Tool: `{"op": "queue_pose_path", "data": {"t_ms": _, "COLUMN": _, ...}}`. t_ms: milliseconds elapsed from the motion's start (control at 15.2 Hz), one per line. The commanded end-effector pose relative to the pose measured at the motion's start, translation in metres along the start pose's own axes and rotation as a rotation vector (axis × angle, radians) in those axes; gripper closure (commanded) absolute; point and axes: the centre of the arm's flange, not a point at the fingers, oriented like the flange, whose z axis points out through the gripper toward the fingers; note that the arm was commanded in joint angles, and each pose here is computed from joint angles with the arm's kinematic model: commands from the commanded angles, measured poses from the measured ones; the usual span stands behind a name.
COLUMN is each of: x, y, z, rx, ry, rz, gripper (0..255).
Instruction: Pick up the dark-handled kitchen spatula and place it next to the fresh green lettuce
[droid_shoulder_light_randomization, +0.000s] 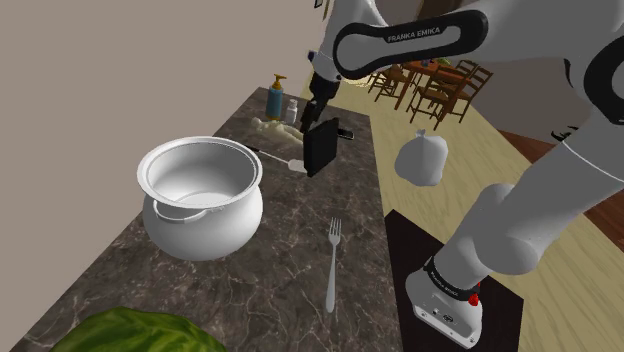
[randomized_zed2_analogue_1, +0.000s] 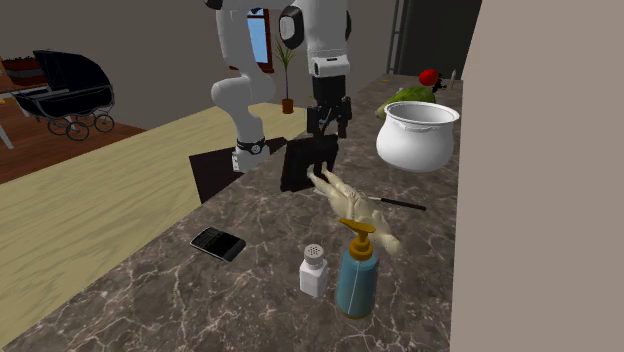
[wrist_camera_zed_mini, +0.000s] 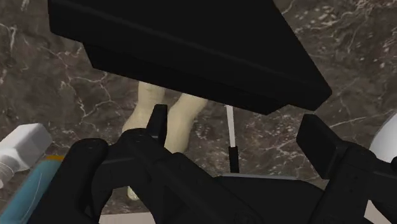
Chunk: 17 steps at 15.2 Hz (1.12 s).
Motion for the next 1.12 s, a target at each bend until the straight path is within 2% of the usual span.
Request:
{"op": "queue_pose_path", "data": {"t_ms": 0, "x": 0.018, "y": -0.003, "z": 0.050, "rx": 0.022, "ry": -0.074, "rz": -0.046, "gripper": 0}}
{"op": "queue_pose_path", "data": {"t_ms": 462, "x": 0.089, "y": -0.024, "z": 0.102, "rx": 0.048, "ry": -0.059, "rz": -0.199, "gripper": 0}}
{"op": "queue_pose_path", "data": {"t_ms": 1056, "x": 0.090, "y": -0.027, "z": 0.144, "rx": 0.049, "ry": -0.058, "rz": -0.206, "gripper": 0}}
